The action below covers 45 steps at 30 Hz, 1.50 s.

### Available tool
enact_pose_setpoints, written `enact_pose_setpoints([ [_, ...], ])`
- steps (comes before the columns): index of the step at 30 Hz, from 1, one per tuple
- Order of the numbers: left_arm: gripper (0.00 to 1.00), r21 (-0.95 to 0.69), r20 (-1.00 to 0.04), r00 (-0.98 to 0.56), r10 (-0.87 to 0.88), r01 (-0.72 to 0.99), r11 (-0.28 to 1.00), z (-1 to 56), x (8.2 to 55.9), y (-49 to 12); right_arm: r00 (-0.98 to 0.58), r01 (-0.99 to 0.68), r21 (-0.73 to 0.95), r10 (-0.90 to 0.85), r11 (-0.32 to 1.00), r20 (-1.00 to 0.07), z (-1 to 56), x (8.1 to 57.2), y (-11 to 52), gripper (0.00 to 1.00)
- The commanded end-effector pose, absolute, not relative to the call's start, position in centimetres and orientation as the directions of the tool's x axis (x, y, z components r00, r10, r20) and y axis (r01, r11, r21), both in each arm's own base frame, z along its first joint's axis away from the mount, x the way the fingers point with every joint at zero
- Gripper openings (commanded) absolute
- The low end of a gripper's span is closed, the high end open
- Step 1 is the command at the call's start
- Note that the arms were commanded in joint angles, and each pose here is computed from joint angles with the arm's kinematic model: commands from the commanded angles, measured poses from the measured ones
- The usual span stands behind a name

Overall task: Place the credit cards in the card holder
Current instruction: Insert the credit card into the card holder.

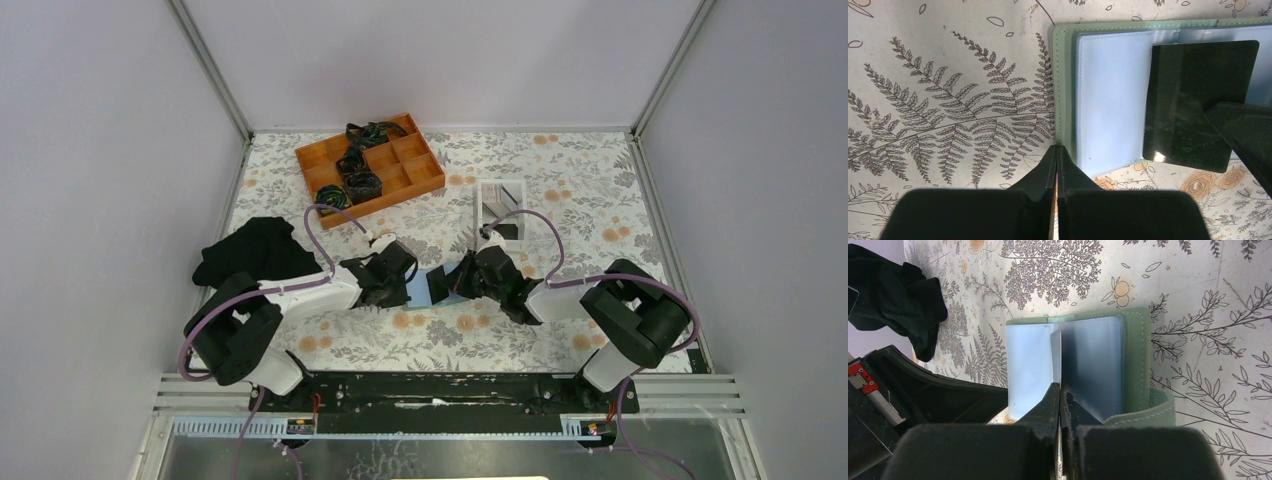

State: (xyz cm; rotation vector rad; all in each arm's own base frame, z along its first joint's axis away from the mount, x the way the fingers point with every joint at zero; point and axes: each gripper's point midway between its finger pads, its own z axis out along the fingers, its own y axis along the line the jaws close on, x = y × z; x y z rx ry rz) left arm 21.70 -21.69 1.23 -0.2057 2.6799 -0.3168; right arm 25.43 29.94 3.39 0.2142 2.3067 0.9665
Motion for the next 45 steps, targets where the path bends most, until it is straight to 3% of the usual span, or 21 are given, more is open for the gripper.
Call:
enact_pose_setpoints([
  [1,0.0,-0.255,-0.386,-0.905,-0.18,-0.083,0.963,0.5,21.6,-22.1,-0.799,-0.063,0.688,0.376,0.723,-0.469,2.3,25.3,29.5,0.0],
  [23,0.0,-0.247,-0.371,-0.913,-0.168,-0.077,0.966,-0.1,21.2,-21.9,-0.797,-0.014,0.696,0.412,0.718,-0.441,0.1,25.1,29.1,0.0],
  [45,0.0,-0.229,-0.372,-0.917,-0.147,-0.063,0.971,-0.8,21.8,-22.3,-0.864,-0.088,0.638,0.259,0.765,-0.431,-2.3,21.5,30.2,0.0],
])
